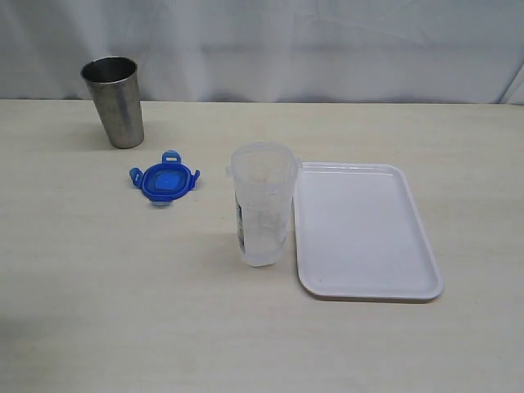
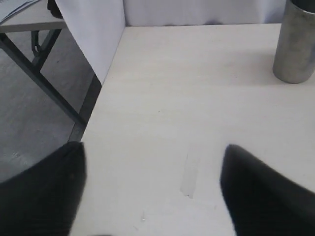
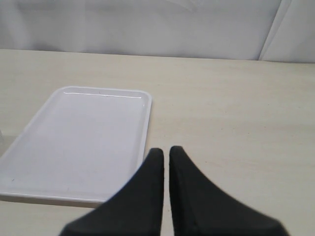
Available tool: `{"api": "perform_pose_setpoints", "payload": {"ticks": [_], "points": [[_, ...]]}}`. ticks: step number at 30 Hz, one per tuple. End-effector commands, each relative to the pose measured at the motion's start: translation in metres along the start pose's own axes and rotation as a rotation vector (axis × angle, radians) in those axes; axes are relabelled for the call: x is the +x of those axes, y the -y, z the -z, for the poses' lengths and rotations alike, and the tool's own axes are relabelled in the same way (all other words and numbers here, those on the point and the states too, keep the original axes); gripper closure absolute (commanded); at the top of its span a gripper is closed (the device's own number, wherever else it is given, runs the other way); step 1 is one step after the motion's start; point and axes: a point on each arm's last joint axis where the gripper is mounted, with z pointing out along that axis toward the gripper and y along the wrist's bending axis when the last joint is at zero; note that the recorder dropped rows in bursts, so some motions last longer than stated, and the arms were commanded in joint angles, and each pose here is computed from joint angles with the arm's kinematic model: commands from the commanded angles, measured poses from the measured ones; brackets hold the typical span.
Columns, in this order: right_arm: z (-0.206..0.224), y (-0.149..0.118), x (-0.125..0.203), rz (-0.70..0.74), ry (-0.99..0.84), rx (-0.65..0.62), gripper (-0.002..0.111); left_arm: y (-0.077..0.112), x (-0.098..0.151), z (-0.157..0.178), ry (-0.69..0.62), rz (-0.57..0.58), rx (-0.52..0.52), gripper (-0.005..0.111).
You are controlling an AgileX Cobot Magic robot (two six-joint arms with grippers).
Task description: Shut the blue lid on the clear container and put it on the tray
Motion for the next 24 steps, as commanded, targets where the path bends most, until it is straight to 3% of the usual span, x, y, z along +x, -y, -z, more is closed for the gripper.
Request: {"api": "perform_pose_setpoints", "payload": {"ticks": [1, 8, 14, 16, 17, 19, 20, 22, 24], "points": [[0.0, 0.0, 0.0, -0.003, 0.008, 0.004, 0.104, 0.005, -0.007, 0.0, 0.051, 0.094, 0.045, 0.061], [0.0, 0.0, 0.0, -0.003, 0.008, 0.004, 0.104, 0.011, 0.0, -0.016, -0.069, 0.264, 0.088, 0.08], [0.0, 0.0, 0.0, -0.003, 0.008, 0.004, 0.104, 0.024, 0.004, -0.055, -0.392, 0.113, 0.18, 0.076], [0.0, 0.0, 0.0, -0.003, 0.008, 0.004, 0.104, 0.04, -0.002, -0.07, -0.497, 0.081, 0.359, 0.069], [0.0, 0.0, 0.0, -0.003, 0.008, 0.004, 0.104, 0.053, -0.008, -0.079, -0.521, 0.107, 0.504, 0.064], [0.0, 0.0, 0.0, -0.003, 0.008, 0.004, 0.104, 0.066, -0.009, -0.098, -0.518, 0.154, 0.615, 0.062], [0.0, 0.0, 0.0, -0.003, 0.008, 0.004, 0.104, 0.07, -0.008, -0.107, -0.503, 0.175, 0.619, 0.062], [0.0, 0.0, 0.0, -0.003, 0.008, 0.004, 0.104, 0.086, 0.0, -0.126, -0.479, 0.103, 0.604, 0.062], [0.0, 0.0, 0.0, -0.003, 0.008, 0.004, 0.104, 0.113, 0.0, -0.146, -0.424, 0.039, 0.582, 0.062]]}}
